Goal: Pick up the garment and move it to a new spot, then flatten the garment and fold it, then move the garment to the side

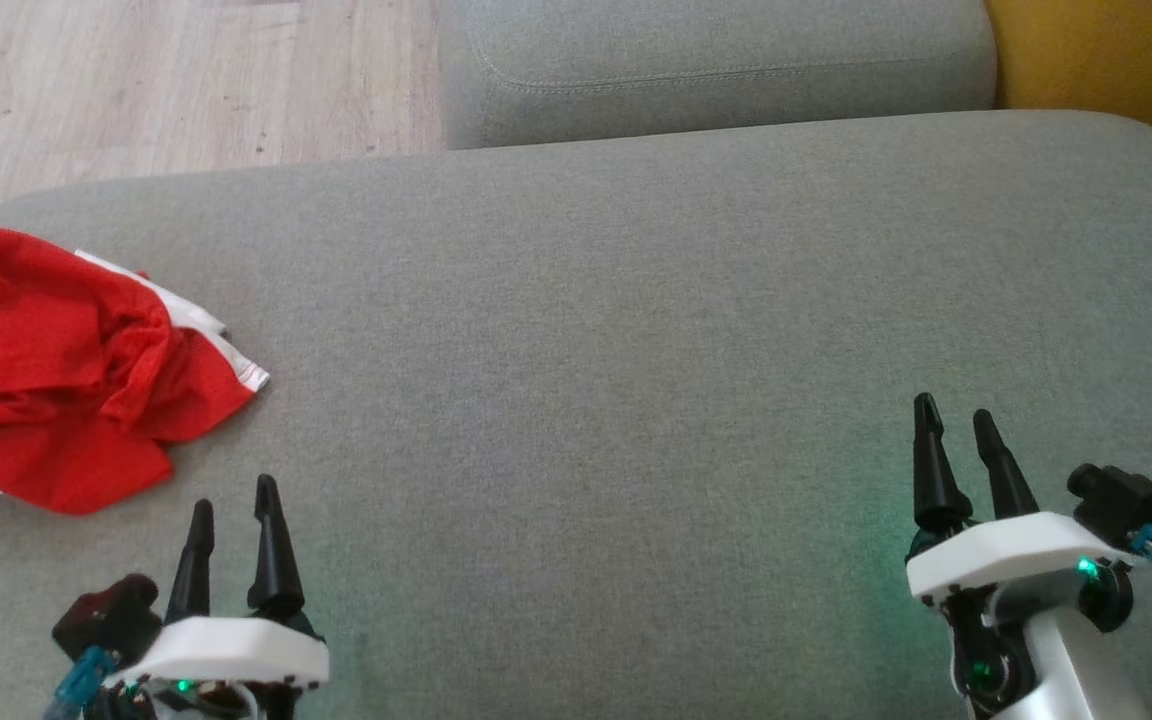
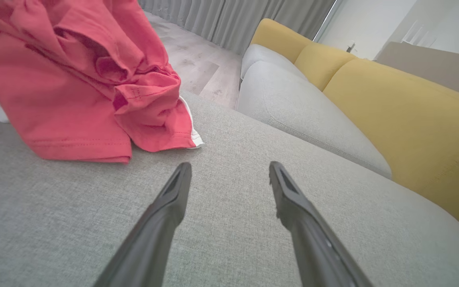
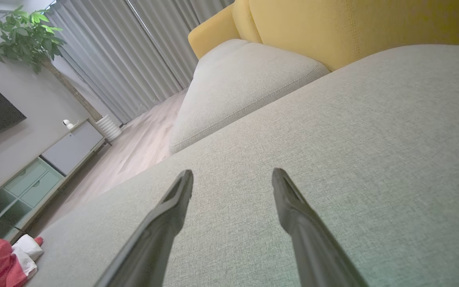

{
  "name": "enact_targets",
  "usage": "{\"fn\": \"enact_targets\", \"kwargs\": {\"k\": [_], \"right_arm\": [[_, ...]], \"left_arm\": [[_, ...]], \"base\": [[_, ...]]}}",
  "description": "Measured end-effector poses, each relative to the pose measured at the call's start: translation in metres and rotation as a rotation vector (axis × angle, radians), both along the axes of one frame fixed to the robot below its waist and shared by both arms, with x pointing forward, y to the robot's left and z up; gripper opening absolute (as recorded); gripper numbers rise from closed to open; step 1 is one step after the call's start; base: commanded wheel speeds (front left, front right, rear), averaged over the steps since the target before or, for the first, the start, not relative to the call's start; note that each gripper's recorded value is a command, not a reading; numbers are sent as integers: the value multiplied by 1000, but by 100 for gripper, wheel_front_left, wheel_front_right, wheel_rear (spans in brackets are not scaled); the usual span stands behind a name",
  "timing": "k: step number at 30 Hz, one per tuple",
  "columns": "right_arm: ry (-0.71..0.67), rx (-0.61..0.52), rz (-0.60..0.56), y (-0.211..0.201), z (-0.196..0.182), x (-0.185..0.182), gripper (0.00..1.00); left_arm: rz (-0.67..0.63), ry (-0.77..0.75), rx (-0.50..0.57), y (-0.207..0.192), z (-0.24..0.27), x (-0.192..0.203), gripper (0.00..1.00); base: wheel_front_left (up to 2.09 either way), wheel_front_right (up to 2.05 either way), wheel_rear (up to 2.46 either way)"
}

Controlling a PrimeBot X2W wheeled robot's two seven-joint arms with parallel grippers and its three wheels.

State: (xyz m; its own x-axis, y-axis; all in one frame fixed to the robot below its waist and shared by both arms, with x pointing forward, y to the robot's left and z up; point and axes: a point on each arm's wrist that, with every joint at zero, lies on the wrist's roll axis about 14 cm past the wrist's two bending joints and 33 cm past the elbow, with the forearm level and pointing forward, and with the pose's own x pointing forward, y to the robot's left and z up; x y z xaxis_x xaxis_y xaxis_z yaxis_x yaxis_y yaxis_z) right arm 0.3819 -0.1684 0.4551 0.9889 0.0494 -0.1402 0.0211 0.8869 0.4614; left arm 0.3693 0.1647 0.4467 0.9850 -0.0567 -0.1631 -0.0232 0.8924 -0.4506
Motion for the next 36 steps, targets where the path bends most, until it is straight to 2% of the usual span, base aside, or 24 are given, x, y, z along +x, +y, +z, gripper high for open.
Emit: {"fn": "enact_targets", "kwargs": {"k": [14,36], "right_arm": [[-5,-173,39,0,-4,-3,100],[-97,-425,77,-3,11,2,100]], "left_arm": [[-58,-21,156,-8,-2,0,100],[-91,-101,401,-12,9,5,100]], "base": [[0,0,0],[0,0,0]]}}
